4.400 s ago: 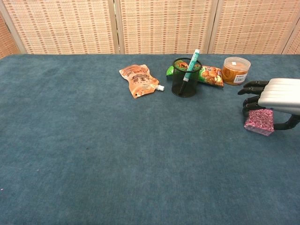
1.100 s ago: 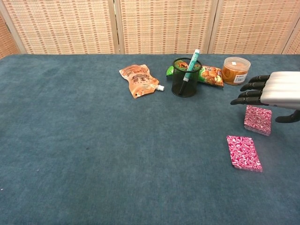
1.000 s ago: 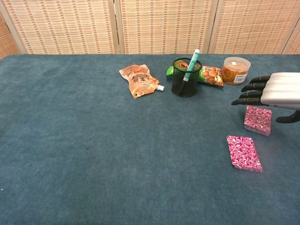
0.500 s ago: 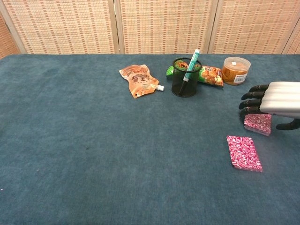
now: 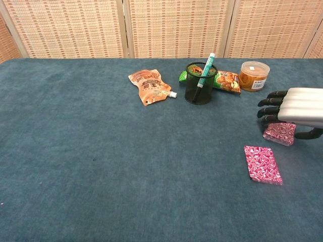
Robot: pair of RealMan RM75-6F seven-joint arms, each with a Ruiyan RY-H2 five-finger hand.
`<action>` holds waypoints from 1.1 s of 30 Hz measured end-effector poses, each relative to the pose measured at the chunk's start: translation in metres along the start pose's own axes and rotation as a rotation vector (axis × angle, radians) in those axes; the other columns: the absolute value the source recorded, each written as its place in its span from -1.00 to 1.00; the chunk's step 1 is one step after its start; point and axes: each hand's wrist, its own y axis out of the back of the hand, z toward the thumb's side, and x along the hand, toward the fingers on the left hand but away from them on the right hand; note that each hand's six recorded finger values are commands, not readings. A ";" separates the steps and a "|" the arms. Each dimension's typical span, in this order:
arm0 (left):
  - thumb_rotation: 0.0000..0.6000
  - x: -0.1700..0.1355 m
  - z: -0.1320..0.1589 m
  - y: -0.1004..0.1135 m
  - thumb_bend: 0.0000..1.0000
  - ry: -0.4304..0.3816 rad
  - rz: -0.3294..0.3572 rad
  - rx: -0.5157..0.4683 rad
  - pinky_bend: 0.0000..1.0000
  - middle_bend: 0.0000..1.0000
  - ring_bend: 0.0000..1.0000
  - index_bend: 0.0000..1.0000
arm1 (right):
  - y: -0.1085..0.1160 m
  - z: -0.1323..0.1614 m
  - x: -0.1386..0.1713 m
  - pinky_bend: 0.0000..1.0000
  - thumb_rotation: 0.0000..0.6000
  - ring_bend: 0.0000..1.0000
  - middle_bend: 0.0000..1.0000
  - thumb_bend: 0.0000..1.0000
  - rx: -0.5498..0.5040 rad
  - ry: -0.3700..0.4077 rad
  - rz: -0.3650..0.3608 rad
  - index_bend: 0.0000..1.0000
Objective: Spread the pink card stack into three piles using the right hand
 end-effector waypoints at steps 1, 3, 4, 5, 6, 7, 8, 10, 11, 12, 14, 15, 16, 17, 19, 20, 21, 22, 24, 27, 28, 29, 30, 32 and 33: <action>1.00 0.000 0.000 0.000 -0.05 -0.001 0.001 0.000 -0.65 -0.86 -0.69 -1.00 | 0.000 0.000 0.000 -0.67 1.00 -0.84 -0.63 -0.58 -0.002 -0.001 -0.002 -0.43; 1.00 0.000 0.000 0.000 -0.05 -0.001 0.001 0.000 -0.65 -0.86 -0.69 -1.00 | 0.001 -0.001 0.000 -0.67 1.00 -0.84 -0.63 -0.58 0.000 -0.003 -0.003 -0.43; 1.00 0.000 0.000 0.000 -0.05 -0.001 0.001 0.000 -0.65 -0.86 -0.69 -1.00 | 0.001 -0.001 0.000 -0.67 1.00 -0.83 -0.63 -0.58 0.002 -0.003 -0.002 -0.43; 1.00 0.000 0.000 0.000 -0.05 0.000 0.001 0.001 -0.65 -0.85 -0.69 -1.00 | 0.001 -0.001 0.000 -0.67 1.00 -0.83 -0.63 -0.58 0.003 -0.004 0.000 -0.43; 1.00 0.000 0.000 0.000 -0.05 0.002 0.000 0.001 -0.65 -0.85 -0.69 -1.00 | 0.000 -0.001 0.000 -0.67 1.00 -0.83 -0.63 -0.58 0.004 -0.003 0.000 -0.43; 1.00 0.000 0.000 0.000 -0.05 0.003 0.001 0.001 -0.65 -0.85 -0.69 -1.00 | 0.000 0.000 0.000 -0.67 1.00 -0.83 -0.63 -0.58 0.004 -0.003 0.000 -0.43; 1.00 0.000 -0.001 0.000 -0.05 0.004 0.002 0.002 -0.65 -0.85 -0.68 -1.00 | 0.000 0.000 0.000 -0.67 1.00 -0.83 -0.63 -0.58 0.004 -0.003 0.000 -0.43; 1.00 0.000 -0.001 0.000 -0.05 0.005 0.002 0.003 -0.65 -0.84 -0.68 -1.00 | 0.000 0.000 -0.001 -0.67 1.00 -0.83 -0.63 -0.58 0.006 -0.004 0.000 -0.43; 1.00 0.000 -0.001 0.000 -0.05 0.006 0.001 0.003 -0.65 -0.84 -0.68 -1.00 | 0.000 0.000 -0.001 -0.67 1.00 -0.83 -0.63 -0.58 0.007 -0.004 0.000 -0.42; 1.00 0.000 -0.001 0.000 -0.05 0.006 0.001 0.002 -0.65 -0.83 -0.68 -1.00 | 0.000 0.000 -0.001 -0.67 1.00 -0.83 -0.63 -0.58 0.006 -0.004 0.001 -0.41; 1.00 0.000 -0.001 0.000 -0.05 0.006 0.001 0.003 -0.65 -0.83 -0.67 -1.00 | 0.000 0.000 -0.001 -0.67 1.00 -0.83 -0.63 -0.58 0.006 -0.006 0.003 -0.38; 1.00 0.000 -0.001 0.000 -0.05 0.006 0.001 0.004 -0.65 -0.83 -0.67 -1.00 | 0.000 0.000 -0.002 -0.67 1.00 -0.83 -0.63 -0.58 0.006 -0.006 0.004 -0.37; 1.00 0.000 -0.001 0.000 -0.05 0.006 0.001 0.004 -0.65 -0.83 -0.67 -1.00 | -0.001 0.000 -0.002 -0.67 1.00 -0.83 -0.63 -0.58 0.007 -0.006 0.006 -0.35; 1.00 0.000 -0.001 0.000 -0.05 0.005 0.000 0.004 -0.65 -0.83 -0.67 -1.00 | -0.001 0.001 -0.002 -0.67 1.00 -0.83 -0.63 -0.58 0.008 -0.005 0.009 -0.34; 1.00 0.000 0.000 -0.001 -0.05 0.004 -0.001 0.003 -0.65 -0.83 -0.67 -1.00 | -0.001 0.001 -0.002 -0.66 1.00 -0.81 -0.60 -0.58 0.012 -0.003 0.007 -0.29; 1.00 0.000 0.000 -0.001 -0.05 0.003 -0.001 0.003 -0.65 -0.83 -0.67 -1.00 | -0.001 0.002 -0.002 -0.66 1.00 -0.80 -0.59 -0.58 0.010 -0.003 0.004 -0.26; 1.00 0.000 0.000 -0.001 -0.05 0.002 -0.001 0.003 -0.65 -0.83 -0.67 -1.00 | 0.000 0.002 -0.002 -0.66 1.00 -0.79 -0.59 -0.58 0.007 -0.004 0.004 -0.24; 1.00 0.000 0.000 0.000 -0.05 0.002 -0.001 0.004 -0.65 -0.83 -0.67 -1.00 | 0.000 0.002 -0.002 -0.65 1.00 -0.79 -0.58 -0.58 0.005 -0.004 0.003 -0.21; 1.00 0.000 0.000 0.000 -0.05 0.001 -0.001 0.006 -0.65 -0.83 -0.67 -1.00 | -0.001 0.002 -0.002 -0.64 1.00 -0.78 -0.57 -0.58 0.010 -0.006 0.003 -0.15; 1.00 0.000 0.000 -0.001 -0.05 0.003 -0.001 0.006 -0.65 -0.83 -0.67 -1.00 | -0.001 0.002 -0.002 -0.61 1.00 -0.73 -0.52 -0.58 0.005 -0.007 0.001 -0.08; 1.00 0.000 0.000 -0.001 -0.05 0.004 0.000 0.006 -0.65 -0.83 -0.67 -1.00 | 0.000 0.003 -0.002 -0.60 1.00 -0.71 -0.50 -0.58 0.004 -0.007 -0.001 -0.05; 1.00 0.000 0.000 0.000 -0.05 0.003 0.001 0.005 -0.65 -0.83 -0.67 -1.00 | 0.000 0.003 -0.002 -0.58 1.00 -0.68 -0.48 -0.58 0.003 -0.007 -0.003 -0.02; 1.00 0.000 0.000 0.000 -0.05 0.003 0.001 0.005 -0.65 -0.83 -0.67 -1.00 | 0.000 0.004 -0.002 -0.57 1.00 -0.66 -0.46 -0.58 0.001 -0.006 -0.004 0.01; 1.00 0.000 0.000 0.000 -0.05 0.003 0.001 0.005 -0.65 -0.83 -0.67 -1.00 | 0.000 0.004 -0.002 -0.55 1.00 -0.63 -0.43 -0.58 -0.001 -0.003 -0.006 0.05; 1.00 0.000 0.000 0.000 -0.05 0.003 0.000 0.005 -0.65 -0.83 -0.67 -1.00 | 0.000 0.005 -0.002 -0.54 1.00 -0.62 -0.42 -0.58 -0.001 -0.003 -0.006 0.07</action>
